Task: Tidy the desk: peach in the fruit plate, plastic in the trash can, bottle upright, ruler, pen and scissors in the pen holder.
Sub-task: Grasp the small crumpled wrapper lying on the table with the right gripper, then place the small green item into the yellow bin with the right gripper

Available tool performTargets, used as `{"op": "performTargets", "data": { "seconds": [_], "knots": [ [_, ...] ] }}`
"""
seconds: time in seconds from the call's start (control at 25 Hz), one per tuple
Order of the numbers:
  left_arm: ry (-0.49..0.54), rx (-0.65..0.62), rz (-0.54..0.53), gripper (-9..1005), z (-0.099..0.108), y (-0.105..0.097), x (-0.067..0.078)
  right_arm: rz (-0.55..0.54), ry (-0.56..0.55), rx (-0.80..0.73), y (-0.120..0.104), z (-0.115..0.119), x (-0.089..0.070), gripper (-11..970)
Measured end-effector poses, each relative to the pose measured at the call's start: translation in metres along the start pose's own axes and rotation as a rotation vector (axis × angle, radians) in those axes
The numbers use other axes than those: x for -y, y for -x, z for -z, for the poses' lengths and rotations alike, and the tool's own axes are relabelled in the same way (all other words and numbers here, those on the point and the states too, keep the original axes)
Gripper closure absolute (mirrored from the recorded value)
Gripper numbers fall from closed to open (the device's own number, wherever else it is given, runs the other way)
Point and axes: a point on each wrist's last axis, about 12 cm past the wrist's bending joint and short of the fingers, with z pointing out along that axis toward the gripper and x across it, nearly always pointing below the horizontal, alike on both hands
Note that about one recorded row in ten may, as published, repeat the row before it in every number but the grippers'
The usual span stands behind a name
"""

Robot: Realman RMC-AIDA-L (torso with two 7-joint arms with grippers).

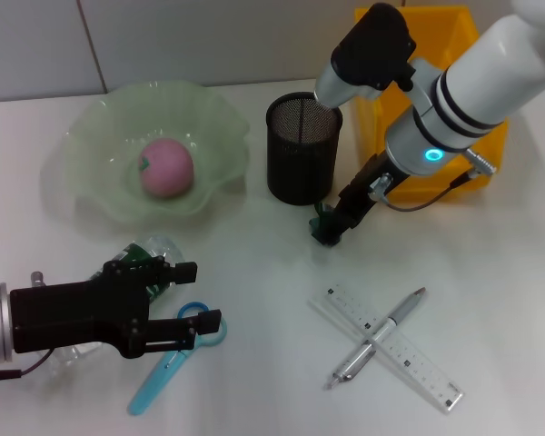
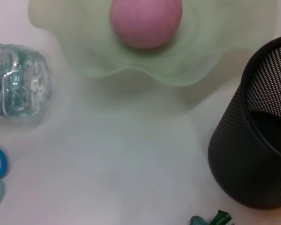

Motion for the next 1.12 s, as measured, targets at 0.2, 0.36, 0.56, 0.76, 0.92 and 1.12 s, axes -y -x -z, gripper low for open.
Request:
{"op": "performTargets", "data": {
  "seconds": [0.2, 0.36, 0.56, 0.76, 0.92, 1.12],
  "knots": [
    [-0.001, 0.001, 0.003, 199, 0.0, -0.001, 0.001, 0.0, -0.003, 0.004, -0.002, -0.006, -0.001, 145],
    [-0.001, 0.001, 0.002, 199, 0.0, -0.002, 0.001, -0.001, 0.016, 0.015, -0.003, -0.009, -0.003, 145],
    [-0.005, 0.0, 0.0, 199, 0.0, -0.002, 0.002, -0.006, 0.018, 0.02, -0.005, -0.014, -0.004, 145],
    [-0.007, 0.001, 0.0, 199, 0.0, -0.002, 0.002, -0.018, 0.013, 0.019, -0.008, -0.017, -0.003, 220],
    [-0.006, -0.001, 0.003, 199, 0.001, -0.003, 0.002, -0.025, 0.018, 0.017, -0.008, -0.016, -0.004, 321],
    [-0.006, -0.001, 0.006, 199, 0.003, -0.003, 0.002, -0.038, 0.042, 0.018, -0.008, -0.012, -0.005, 460]
  ]
}}
